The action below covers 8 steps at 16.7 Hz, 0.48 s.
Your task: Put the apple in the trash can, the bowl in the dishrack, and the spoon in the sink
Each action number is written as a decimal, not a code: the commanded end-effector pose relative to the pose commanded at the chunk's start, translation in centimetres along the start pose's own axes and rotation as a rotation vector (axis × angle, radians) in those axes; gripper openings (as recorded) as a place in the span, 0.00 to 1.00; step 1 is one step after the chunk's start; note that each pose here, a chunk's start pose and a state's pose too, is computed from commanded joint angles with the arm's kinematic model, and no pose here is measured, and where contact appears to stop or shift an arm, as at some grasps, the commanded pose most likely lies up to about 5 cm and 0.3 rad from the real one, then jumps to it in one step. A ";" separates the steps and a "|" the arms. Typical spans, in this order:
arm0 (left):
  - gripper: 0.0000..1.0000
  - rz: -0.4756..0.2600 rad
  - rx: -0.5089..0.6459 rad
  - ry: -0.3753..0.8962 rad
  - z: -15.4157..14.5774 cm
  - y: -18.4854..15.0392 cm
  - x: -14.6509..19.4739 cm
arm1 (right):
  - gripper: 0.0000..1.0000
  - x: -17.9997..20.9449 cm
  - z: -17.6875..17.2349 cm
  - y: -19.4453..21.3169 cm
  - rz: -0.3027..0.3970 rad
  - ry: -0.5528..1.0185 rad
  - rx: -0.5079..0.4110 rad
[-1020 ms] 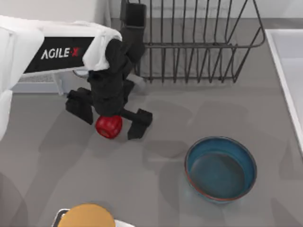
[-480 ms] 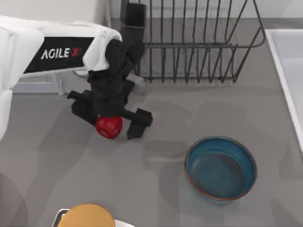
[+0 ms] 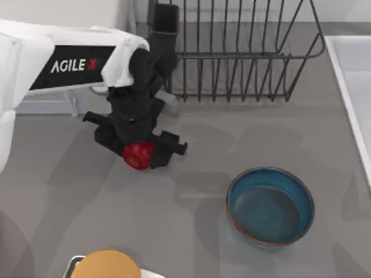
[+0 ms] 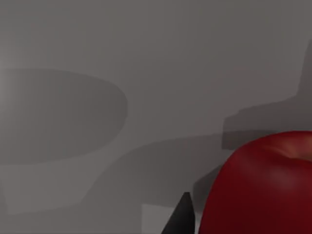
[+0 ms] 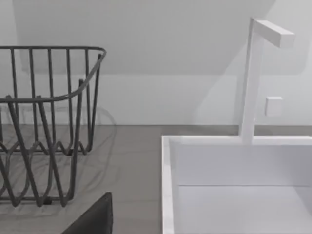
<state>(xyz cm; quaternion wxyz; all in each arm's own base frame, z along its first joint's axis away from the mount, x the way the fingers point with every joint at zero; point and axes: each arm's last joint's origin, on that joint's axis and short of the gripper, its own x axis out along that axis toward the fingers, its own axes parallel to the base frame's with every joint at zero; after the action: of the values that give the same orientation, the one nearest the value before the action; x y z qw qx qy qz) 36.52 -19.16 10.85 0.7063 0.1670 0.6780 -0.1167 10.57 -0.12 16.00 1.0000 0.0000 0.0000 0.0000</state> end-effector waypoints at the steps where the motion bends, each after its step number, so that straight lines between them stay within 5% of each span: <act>1: 0.00 0.000 0.000 0.000 0.0 0.0 0.0 | 1.00 0.0 0.0 0.0 0.000 0.000 0.000; 8: 0.00 -0.021 -0.002 -0.014 0.0 -0.2 -0.7 | 1.00 0.0 0.0 0.0 0.000 0.000 0.000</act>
<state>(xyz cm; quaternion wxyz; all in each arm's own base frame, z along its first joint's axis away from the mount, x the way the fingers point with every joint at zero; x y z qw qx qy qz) 36.41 -19.43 11.52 0.7099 0.1583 0.6749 -0.1242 10.57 -0.12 16.00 1.0000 0.0000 0.0000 0.0000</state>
